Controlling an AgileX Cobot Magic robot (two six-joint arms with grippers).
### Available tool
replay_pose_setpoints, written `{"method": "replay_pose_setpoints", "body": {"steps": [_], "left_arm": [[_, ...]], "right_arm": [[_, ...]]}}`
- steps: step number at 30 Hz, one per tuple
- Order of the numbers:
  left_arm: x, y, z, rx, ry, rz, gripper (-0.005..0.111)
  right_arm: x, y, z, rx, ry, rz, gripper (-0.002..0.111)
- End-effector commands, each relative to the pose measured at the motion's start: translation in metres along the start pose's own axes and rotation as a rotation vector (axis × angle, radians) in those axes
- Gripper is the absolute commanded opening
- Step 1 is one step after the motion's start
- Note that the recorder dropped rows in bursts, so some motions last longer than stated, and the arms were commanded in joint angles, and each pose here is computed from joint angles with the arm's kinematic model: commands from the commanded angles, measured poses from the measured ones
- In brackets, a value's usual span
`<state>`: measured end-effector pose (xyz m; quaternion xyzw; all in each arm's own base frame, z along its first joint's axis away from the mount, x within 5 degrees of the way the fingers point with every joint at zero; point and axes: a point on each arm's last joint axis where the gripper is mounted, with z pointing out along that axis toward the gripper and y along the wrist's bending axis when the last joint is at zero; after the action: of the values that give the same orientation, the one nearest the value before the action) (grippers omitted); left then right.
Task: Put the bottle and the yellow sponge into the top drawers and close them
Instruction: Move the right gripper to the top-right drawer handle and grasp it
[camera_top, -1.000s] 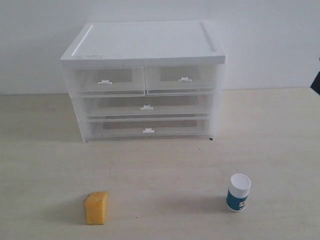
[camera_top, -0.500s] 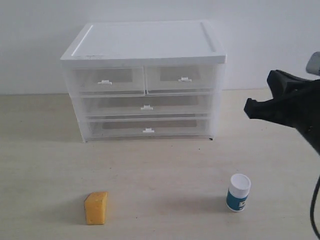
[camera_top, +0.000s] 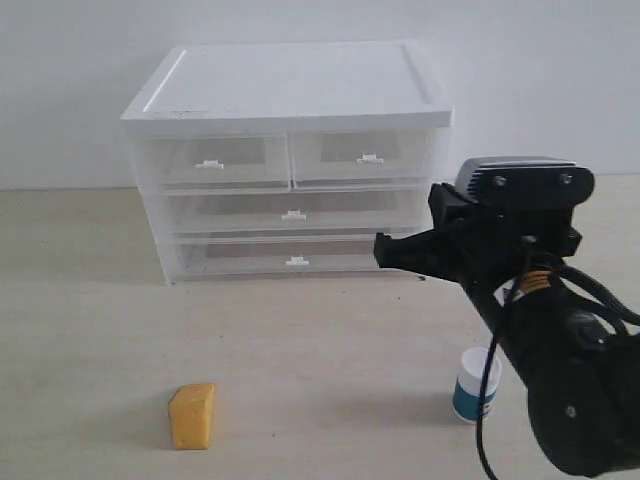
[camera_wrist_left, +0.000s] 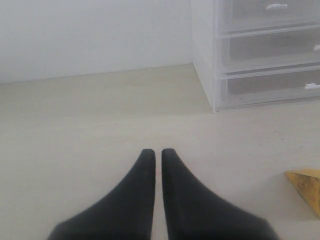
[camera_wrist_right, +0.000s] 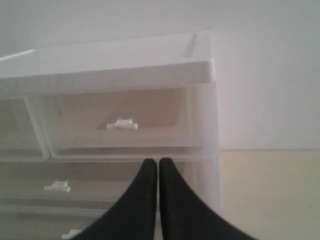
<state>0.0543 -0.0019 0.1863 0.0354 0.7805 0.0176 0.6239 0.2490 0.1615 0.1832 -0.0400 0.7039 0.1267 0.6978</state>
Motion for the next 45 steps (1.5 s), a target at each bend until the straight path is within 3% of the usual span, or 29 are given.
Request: {"method": "replay_pose_setpoints", "body": {"steps": [1, 13, 15, 16, 17, 18, 20, 27, 45], "left_arm": [[0.001, 0.000, 0.000, -0.004, -0.004, 0.004, 0.004], [0.001, 0.000, 0.000, -0.004, -0.004, 0.004, 0.004], [0.001, 0.000, 0.000, -0.004, -0.004, 0.004, 0.004], [0.001, 0.000, 0.000, -0.004, -0.004, 0.004, 0.004], [0.001, 0.000, 0.000, -0.004, -0.004, 0.004, 0.004], [0.001, 0.000, 0.000, -0.004, -0.004, 0.004, 0.004], [0.001, 0.000, 0.000, -0.004, -0.004, 0.004, 0.004], [0.001, 0.000, 0.000, -0.004, -0.004, 0.004, 0.004], [0.001, 0.000, 0.000, -0.004, -0.004, 0.004, 0.004]], "right_arm": [[0.008, 0.010, 0.016, -0.013, 0.049, 0.049, 0.000], [0.012, 0.030, 0.045, -0.067, 0.040, 0.000, 0.003], [0.014, 0.032, 0.049, -0.069, 0.038, 0.000, 0.012], [0.017, 0.033, 0.053, -0.070, 0.041, 0.000, 0.027], [0.017, 0.034, 0.054, -0.071, 0.039, 0.002, 0.034], [0.016, 0.034, 0.057, -0.062, 0.035, 0.018, 0.050], [0.018, 0.035, 0.062, -0.051, 0.031, 0.031, 0.063], [0.030, 0.035, 0.078, 0.036, 0.027, 0.022, 0.063], [0.029, 0.050, 0.114, 0.060, -0.066, 0.017, 0.059]]}}
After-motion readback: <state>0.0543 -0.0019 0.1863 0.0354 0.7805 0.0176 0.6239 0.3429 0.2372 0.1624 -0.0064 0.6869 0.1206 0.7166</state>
